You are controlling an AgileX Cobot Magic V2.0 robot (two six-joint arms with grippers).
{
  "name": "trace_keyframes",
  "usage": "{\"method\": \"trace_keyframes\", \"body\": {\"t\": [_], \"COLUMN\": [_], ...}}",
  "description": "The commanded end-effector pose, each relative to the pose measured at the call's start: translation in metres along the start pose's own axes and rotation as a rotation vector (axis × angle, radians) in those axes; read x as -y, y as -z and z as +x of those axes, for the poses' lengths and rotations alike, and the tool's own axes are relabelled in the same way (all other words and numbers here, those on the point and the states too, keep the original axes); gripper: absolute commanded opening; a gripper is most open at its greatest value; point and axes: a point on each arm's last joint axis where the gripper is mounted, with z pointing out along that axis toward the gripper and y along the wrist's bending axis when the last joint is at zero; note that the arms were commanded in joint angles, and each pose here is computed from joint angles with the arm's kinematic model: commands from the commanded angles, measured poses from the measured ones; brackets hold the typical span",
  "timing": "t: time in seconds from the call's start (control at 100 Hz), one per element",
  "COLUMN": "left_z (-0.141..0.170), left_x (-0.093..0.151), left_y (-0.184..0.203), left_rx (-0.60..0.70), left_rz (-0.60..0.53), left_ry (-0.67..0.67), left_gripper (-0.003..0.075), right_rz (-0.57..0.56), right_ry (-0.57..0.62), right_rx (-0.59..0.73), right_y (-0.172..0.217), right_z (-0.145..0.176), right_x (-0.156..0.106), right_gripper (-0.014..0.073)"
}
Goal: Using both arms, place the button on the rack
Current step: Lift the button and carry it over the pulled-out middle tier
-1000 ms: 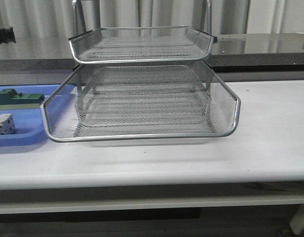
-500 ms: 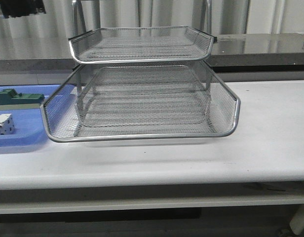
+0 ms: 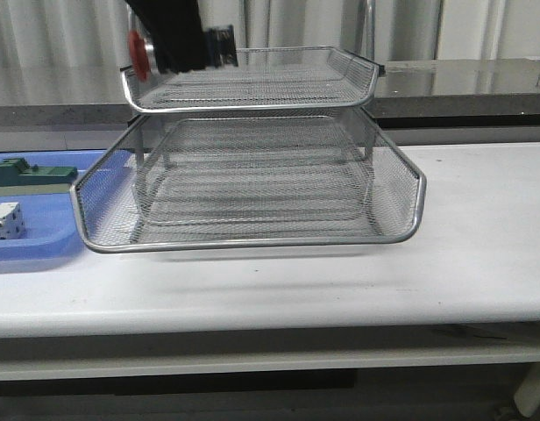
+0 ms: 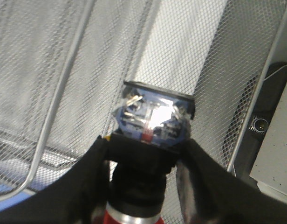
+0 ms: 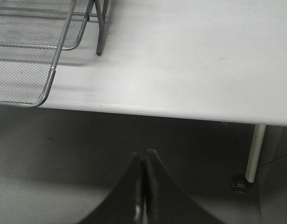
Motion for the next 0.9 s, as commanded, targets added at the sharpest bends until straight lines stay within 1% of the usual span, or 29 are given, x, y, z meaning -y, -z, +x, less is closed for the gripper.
{"method": "trace_keyframes", "body": {"t": [0.0,0.23,0.35,0.53,0.56,0.63,0.82,0.89], "left_z": [-0.009,-0.018,-0.021,-0.023,-0.023,-0.023,-0.023,-0.023], "left_x": [0.009,0.011,0.008,0.006,0.006,0.006,0.005,0.005], "left_y": [0.010,-0.033,-0.046,-0.052,-0.052,-0.053,-0.056,-0.059], "left_rx": [0.037,-0.025,-0.011,0.005,0.006,0.005,-0.002,-0.006], "left_rz": [0.006,0.059,0.047,0.035,0.034,0.035,0.040,0.043], "left_ry": [-0.010,-0.024,-0.022,-0.020,-0.020,-0.020,-0.020,-0.019], "left_gripper": [-0.0021,-0.0021,-0.0020,-0.0007,0.0008,0.0069,0.0306,0.0365], "right_rz": [0.007,0.007,0.007,0.007,0.007,0.007,0.007,0.007], "right_ry": [0.010,0.010,0.010,0.010,0.010,0.010,0.010,0.010], "right_rx": [0.092,0.092,0.092,0.092,0.092,0.092,0.092,0.092], "right_y": [0.008,0.008,0.008,0.008,0.008,0.008,0.008,0.008], "right_z": [-0.013,-0.013,-0.013,-0.013,-0.013,-0.013,-0.013,-0.013], "right_x": [0.000,0.000,0.000,0.000,0.000,0.000,0.000,0.000], "right_gripper": [-0.0068,-0.0068,-0.0068,-0.0068,-0.0068,-0.0068,-0.0068,-0.0068]}}
